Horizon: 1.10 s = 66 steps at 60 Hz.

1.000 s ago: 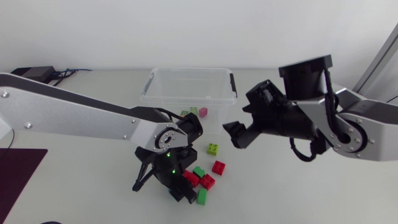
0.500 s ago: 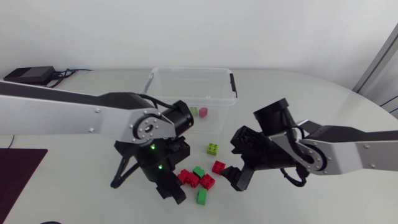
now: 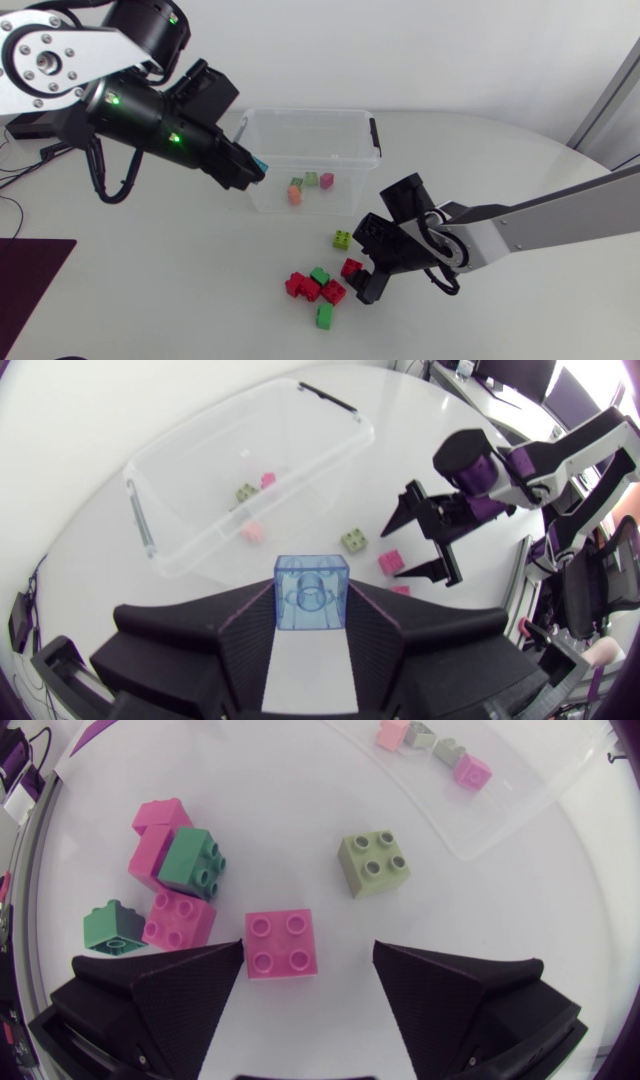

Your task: Pick up the duplo bricks and place them in the container

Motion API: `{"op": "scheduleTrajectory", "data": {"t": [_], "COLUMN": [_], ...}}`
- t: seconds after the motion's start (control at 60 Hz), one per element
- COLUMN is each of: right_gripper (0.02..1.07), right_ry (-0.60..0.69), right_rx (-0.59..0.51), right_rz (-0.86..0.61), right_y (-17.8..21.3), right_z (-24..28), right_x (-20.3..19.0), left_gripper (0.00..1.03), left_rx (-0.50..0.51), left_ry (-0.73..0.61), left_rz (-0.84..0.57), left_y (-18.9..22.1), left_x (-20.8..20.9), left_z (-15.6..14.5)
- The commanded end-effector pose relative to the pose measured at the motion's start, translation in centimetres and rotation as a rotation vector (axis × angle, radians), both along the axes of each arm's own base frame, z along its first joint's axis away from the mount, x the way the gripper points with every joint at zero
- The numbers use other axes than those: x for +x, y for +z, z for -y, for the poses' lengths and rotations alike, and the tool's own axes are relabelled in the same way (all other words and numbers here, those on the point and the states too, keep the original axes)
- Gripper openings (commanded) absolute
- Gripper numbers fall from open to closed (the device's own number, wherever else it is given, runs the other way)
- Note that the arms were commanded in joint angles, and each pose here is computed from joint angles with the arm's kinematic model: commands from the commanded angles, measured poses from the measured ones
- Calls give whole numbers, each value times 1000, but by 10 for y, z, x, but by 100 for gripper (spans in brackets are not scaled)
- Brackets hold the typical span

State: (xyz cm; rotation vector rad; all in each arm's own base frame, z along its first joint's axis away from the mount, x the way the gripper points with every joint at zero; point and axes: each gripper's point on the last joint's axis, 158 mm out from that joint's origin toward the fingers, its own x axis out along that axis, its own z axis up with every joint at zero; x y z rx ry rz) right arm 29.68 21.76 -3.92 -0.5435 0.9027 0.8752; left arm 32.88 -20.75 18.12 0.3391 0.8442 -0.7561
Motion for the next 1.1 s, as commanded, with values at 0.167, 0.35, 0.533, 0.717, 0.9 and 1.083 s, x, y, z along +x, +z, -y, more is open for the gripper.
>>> {"op": "scheduleTrajectory", "data": {"t": [0.167,0.35,0.533,0.717,0.9,1.083], "right_gripper": [24,24,24,24,24,24], "right_ry": [30,14,-54,-129,-205,-268], "right_rx": [-9,29,98,159,238,292], "right_rz": [16,67,166,262,341,378], "right_y": [7,52,120,179,226,242], "right_z": [-2,3,13,22,17,3], "right_x": [-8,-14,5,38,77,113], "left_gripper": [10,47,100,100,99,99], "left_rx": [-96,-160,-149,-98,50,122], "left_ry": [40,83,124,98,-116,-336], "left_rz": [102,163,258,221,151,94], "left_y": [6,0,-7,-5,-51,-101], "left_x": [59,98,107,62,-6,-50], "left_z": [10,22,12,-8,-16,-15]}}
